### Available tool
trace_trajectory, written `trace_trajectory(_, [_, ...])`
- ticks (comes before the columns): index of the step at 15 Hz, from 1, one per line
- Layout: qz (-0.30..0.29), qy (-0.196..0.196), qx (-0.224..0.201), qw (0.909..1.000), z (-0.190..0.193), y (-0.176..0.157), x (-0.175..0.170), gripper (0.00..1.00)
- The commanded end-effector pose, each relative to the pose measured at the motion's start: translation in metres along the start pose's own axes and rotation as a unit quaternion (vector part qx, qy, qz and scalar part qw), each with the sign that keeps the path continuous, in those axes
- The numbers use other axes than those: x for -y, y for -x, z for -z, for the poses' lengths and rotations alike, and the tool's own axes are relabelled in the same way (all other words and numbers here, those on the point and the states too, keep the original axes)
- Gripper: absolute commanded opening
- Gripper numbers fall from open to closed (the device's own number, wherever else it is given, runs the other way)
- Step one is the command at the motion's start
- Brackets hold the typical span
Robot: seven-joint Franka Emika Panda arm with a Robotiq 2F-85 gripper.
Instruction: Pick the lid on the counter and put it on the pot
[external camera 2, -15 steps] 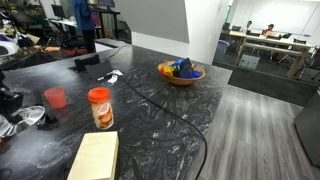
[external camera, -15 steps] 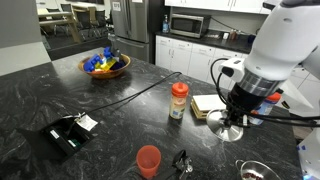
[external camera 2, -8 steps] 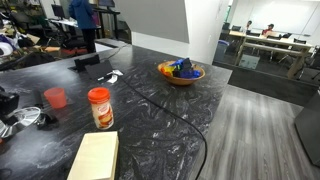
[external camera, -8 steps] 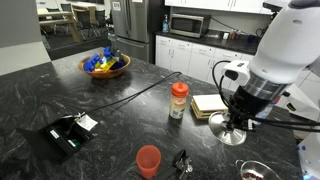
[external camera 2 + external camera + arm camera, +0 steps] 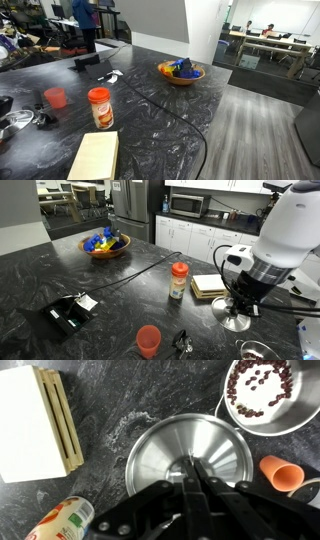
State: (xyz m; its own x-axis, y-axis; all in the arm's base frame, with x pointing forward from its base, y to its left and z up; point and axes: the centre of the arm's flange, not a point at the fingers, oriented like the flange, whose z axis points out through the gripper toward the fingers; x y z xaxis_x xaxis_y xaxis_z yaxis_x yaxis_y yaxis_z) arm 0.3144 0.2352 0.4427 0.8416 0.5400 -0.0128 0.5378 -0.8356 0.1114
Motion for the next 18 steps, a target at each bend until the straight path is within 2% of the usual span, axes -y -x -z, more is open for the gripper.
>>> trace_trajectory(1, [0.054, -0.017, 0.012, 0.9983, 0.002, 0.032, 0.016, 0.01])
trace_trajectory(3, [0.078, -0.014, 0.028, 0.9965, 0.001, 0.049, 0.026, 0.01])
trace_trajectory(6, [0.12, -0.022, 0.025, 0.9922, -0.001, 0.063, 0.038, 0.01])
trace_trajectory(9, [0.186, -0.037, 0.028, 0.9815, -0.008, 0.069, 0.057, 0.01])
trace_trajectory(10, [0.152, -0.025, 0.028, 0.9877, -0.005, 0.063, 0.054, 0.01])
trace_trajectory(11, [0.157, -0.025, 0.029, 0.9869, -0.006, 0.064, 0.057, 0.03])
trace_trajectory(17, [0.154, -0.026, 0.029, 0.9873, -0.006, 0.064, 0.055, 0.01])
trace_trajectory(18, [0.174, -0.033, 0.023, 0.9839, -0.008, 0.062, 0.061, 0.01])
